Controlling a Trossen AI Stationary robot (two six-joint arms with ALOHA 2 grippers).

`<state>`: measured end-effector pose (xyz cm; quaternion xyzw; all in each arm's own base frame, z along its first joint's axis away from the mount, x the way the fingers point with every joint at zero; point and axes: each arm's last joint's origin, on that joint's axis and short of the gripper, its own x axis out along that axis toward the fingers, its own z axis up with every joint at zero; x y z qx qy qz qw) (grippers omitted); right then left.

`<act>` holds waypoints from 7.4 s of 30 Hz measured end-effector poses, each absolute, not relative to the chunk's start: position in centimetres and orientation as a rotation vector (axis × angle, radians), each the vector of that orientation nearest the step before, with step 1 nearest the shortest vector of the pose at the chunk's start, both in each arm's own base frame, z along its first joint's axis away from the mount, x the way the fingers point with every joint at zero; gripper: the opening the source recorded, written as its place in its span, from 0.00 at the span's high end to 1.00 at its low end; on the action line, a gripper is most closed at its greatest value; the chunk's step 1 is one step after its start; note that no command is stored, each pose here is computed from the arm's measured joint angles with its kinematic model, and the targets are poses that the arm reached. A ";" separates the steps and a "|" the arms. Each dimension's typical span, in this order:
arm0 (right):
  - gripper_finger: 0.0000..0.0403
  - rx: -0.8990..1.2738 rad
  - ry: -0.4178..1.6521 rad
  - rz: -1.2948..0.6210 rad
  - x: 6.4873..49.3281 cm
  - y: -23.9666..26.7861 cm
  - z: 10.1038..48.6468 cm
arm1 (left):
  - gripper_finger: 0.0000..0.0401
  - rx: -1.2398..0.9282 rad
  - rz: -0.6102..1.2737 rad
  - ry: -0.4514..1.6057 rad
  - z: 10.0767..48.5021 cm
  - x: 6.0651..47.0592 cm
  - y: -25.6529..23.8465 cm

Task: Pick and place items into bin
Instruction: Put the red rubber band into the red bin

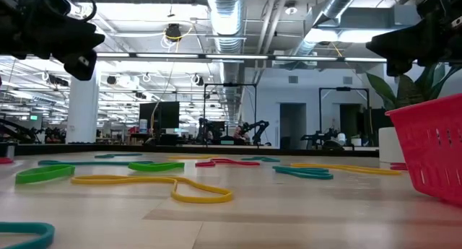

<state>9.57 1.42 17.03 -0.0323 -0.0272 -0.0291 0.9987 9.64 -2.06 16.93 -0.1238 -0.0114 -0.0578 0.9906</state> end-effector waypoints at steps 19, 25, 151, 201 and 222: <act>0.81 0.030 -0.036 -0.101 9.7 0.6 17.0 | 0.80 -0.253 -0.128 -0.077 17.5 9.5 -2.3; 0.81 0.019 -0.018 -0.063 9.7 0.1 16.9 | 0.80 -0.244 -0.200 -0.095 17.7 9.3 -3.1; 0.81 0.262 1.265 -0.145 17.5 3.5 12.6 | 0.80 -0.271 0.374 -0.029 16.5 9.5 -4.0; 1.00 0.198 1.191 -0.143 18.8 6.3 12.4 | 0.80 -0.289 0.379 -0.009 16.1 9.5 -4.0; 1.00 0.106 0.839 0.420 23.8 13.9 24.9 | 0.80 -0.289 0.379 -0.009 16.1 9.5 -4.0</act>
